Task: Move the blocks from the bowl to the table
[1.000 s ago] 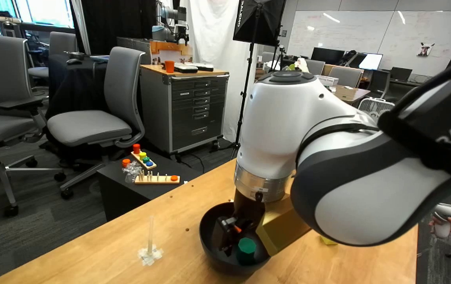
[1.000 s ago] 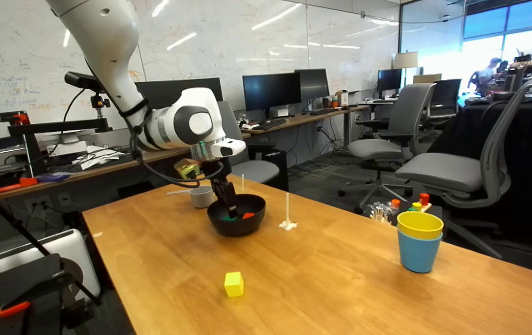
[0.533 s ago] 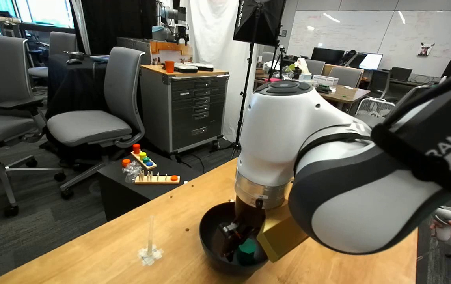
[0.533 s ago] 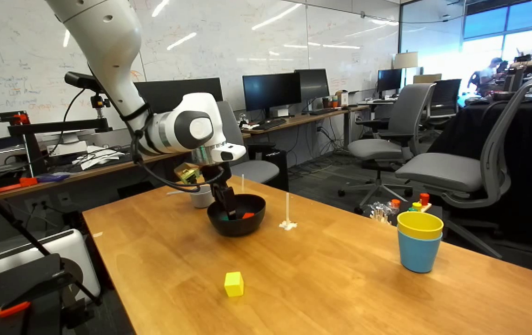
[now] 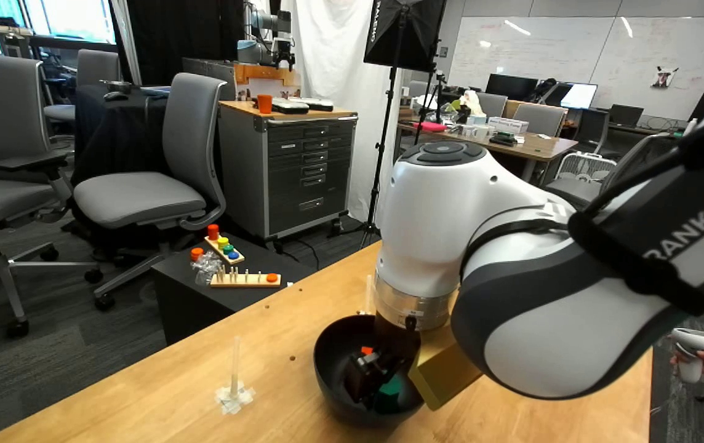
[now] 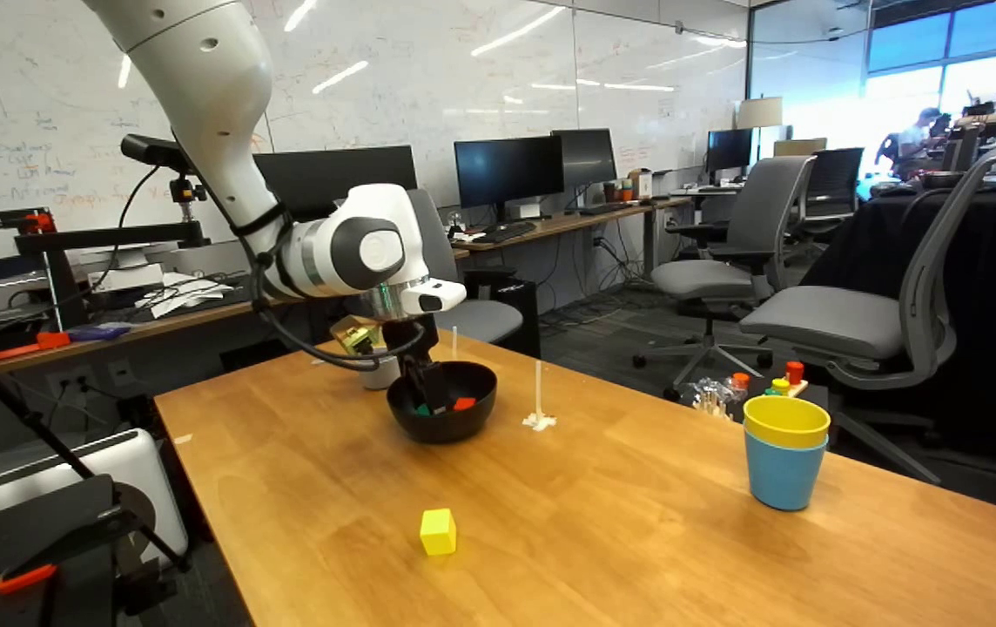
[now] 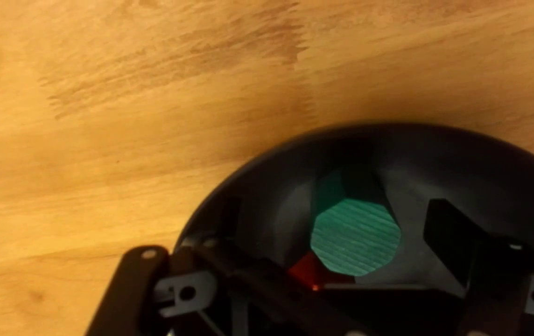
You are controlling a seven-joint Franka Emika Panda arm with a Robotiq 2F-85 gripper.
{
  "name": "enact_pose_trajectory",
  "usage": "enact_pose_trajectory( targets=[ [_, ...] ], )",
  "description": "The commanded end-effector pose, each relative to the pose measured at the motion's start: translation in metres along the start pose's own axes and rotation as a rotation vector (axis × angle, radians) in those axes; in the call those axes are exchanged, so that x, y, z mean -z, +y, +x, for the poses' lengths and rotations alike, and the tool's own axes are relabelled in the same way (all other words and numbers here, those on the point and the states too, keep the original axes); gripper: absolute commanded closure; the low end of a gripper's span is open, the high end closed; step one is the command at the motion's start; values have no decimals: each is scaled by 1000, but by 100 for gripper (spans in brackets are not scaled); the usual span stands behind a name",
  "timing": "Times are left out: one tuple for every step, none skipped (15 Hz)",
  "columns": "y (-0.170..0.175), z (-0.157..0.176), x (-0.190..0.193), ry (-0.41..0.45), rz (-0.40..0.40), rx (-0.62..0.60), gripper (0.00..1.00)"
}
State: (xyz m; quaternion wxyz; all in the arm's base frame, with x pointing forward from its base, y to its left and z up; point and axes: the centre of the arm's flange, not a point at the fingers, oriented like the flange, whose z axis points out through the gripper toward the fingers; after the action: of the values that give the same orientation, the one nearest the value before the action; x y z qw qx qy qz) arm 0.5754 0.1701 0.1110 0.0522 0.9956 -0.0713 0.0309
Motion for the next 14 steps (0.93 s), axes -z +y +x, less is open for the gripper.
enact_pose_trajectory(
  targets=[
    [0,8,-6,-4,-4,-2,27],
    [0,8,-7,-5,-4,-4,34],
    [0,8,-7,-7,-4,-6,44],
    [0,8,-7,-7,-3,-6,51],
    [-1,9,-6,-7,-1,-7,58],
    [-2,9,-5,-6,1,-8,66],
    [-4,9,-4,-6,3,-7,73],
    [-5,9,-3,-4,6,-7,82],
    [-6,9,-2,-4,8,-7,83],
    [-8,9,0,-3,11,-5,83],
    [-10,9,1,-3,14,-5,83],
    [-12,8,3,-1,17,-1,83],
    [-15,8,5,2,20,2,83],
    [-17,8,9,6,24,6,83]
  ],
)
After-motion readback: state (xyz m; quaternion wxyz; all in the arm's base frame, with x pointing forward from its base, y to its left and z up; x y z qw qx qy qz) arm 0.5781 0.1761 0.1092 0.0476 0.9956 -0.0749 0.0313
